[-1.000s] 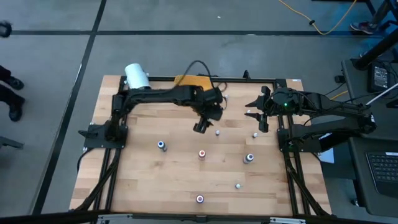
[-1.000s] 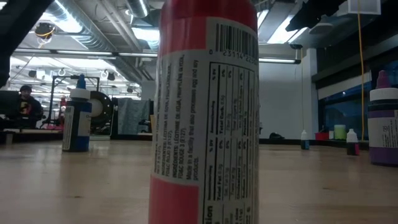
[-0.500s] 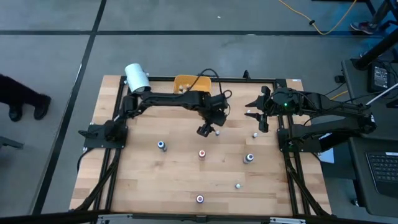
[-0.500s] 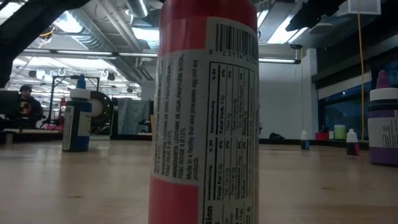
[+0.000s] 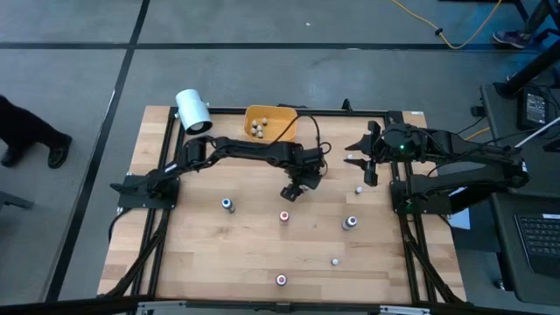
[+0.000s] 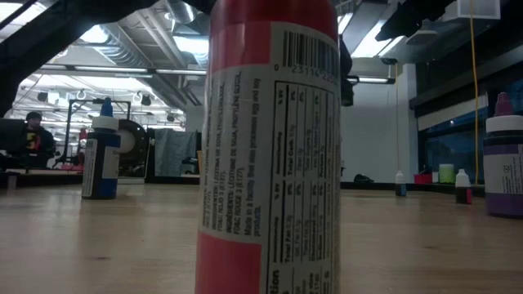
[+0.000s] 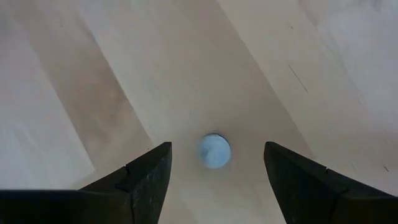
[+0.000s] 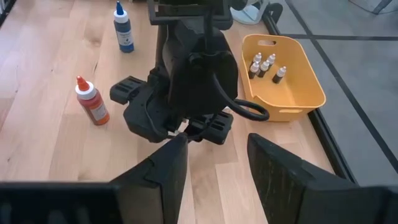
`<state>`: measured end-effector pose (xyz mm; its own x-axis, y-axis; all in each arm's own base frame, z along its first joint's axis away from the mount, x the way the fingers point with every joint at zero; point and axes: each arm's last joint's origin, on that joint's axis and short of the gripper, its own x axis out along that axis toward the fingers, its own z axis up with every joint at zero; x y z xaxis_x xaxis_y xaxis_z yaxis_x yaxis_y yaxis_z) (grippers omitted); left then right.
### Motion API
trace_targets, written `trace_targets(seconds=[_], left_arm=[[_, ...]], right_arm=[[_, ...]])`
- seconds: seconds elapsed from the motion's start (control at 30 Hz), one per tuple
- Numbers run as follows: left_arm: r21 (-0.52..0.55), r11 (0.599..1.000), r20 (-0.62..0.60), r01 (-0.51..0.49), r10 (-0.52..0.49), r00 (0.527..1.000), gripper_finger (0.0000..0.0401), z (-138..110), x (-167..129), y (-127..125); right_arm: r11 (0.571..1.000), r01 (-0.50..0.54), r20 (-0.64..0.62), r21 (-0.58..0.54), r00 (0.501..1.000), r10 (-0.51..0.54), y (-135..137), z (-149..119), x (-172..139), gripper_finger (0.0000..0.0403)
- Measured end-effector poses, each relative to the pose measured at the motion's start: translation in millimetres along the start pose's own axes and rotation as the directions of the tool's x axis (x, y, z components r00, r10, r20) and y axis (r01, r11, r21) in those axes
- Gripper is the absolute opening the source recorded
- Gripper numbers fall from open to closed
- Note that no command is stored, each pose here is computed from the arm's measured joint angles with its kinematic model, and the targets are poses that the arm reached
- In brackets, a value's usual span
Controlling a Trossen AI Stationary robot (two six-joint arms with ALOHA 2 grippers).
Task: Pick & Place food coloring
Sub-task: Put the left red food coloring bottle into the yellow bin
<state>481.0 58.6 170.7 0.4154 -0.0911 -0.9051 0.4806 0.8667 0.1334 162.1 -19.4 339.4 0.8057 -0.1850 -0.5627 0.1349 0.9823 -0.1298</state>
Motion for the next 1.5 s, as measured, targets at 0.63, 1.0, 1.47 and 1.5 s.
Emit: trace_targets(seconds=[0.63, 1.0, 1.47, 1.5], left_arm=[[0.001, 1.0, 0.022, -0.011, 0.011, 1.0, 0.0169, 0.8, 1.6, 2.6], [0.008, 1.0, 0.022, -0.011, 0.011, 1.0, 0.0142, 0.6, 1.7, 2.8], [-0.015, 0.999, -0.036, 0.031, -0.032, 0.999, 0.0075, -14.8, 14.6, -4.6], [-0.016, 0.999, -0.038, 0.032, -0.033, 0.999, 0.0074, -15.0, 14.7, -4.7]], right_arm=[[1.0, 0.0, 0.0, 0.0, 1.0, 0.0, 0.0, 0.0, 0.0, 0.0169], [1.0, 0.0, 0.001, 0.0, 1.0, 0.0, 0.0, 0.1, -0.1, 0.0169], [1.0, 0.0, 0.0, 0.0, 1.0, 0.0, 0.0, 0.0, 0.0, 0.0169], [1.0, 0.0, 0.0, 0.0, 1.0, 0.0, 0.0, 0.0, 0.0, 0.0169]])
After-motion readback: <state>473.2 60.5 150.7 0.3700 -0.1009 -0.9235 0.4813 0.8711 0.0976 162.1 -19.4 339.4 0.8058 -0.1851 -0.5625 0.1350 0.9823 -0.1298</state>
